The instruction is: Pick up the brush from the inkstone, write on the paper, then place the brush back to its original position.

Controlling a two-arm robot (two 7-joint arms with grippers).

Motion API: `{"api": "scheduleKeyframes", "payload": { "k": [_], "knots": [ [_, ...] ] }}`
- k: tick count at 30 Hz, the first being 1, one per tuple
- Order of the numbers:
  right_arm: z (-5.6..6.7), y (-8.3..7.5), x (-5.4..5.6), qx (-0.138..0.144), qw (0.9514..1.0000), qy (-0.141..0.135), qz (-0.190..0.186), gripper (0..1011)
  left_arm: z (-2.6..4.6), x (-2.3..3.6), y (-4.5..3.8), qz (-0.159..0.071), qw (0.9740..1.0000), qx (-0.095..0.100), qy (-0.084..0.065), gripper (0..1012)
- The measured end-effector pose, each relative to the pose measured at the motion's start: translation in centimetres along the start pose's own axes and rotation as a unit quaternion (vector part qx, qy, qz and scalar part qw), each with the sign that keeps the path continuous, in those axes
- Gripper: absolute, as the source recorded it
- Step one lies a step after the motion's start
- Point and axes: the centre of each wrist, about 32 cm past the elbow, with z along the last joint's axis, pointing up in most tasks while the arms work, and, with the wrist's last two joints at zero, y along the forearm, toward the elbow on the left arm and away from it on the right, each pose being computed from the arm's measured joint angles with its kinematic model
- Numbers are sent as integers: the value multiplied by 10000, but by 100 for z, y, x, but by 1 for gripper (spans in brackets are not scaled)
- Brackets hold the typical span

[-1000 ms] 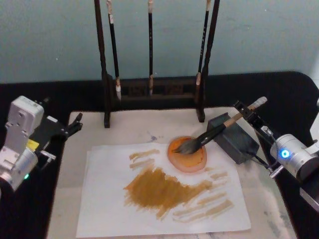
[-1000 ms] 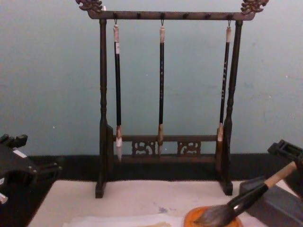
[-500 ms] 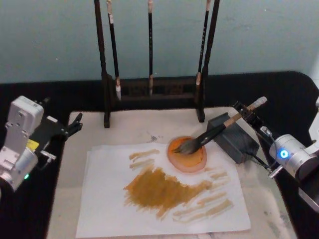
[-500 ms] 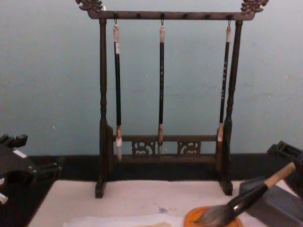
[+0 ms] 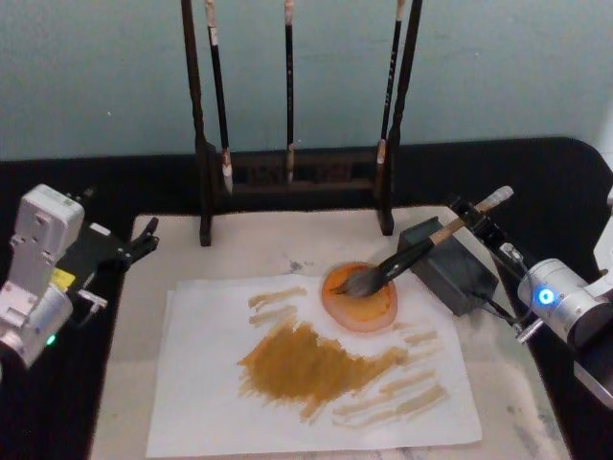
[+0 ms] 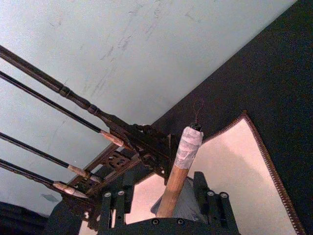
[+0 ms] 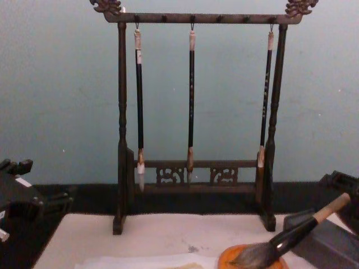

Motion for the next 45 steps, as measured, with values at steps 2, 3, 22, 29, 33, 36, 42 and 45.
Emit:
{"api": "scheduleKeyframes", "payload": {
  "k": [2,3,22,29,33,36,42,45],
  "knots": [
    [-1,-1,0,-1,10000,2,1,730,0,0,0,0,10000,0,0,1009],
    [-1,-1,0,-1,10000,2,1,730,0,0,0,0,10000,0,0,1010],
    [1,-1,0,-1,10000,12,9,178,0,0,0,0,10000,0,0,1010],
    [0,-1,1,-2,10000,11,8,178,0,0,0,0,10000,0,0,1010],
    [0,-1,1,-2,10000,10,6,178,0,0,0,0,10000,0,0,1010],
    [0,-1,1,-2,10000,10,6,178,0,0,0,0,10000,0,0,1010],
    [0,-1,2,-2,10000,8,3,178,0,0,0,0,10000,0,0,1010],
    [1,-1,1,-2,10000,7,3,178,0,-1,0,-1,10000,0,1,1010]
  ]
}}
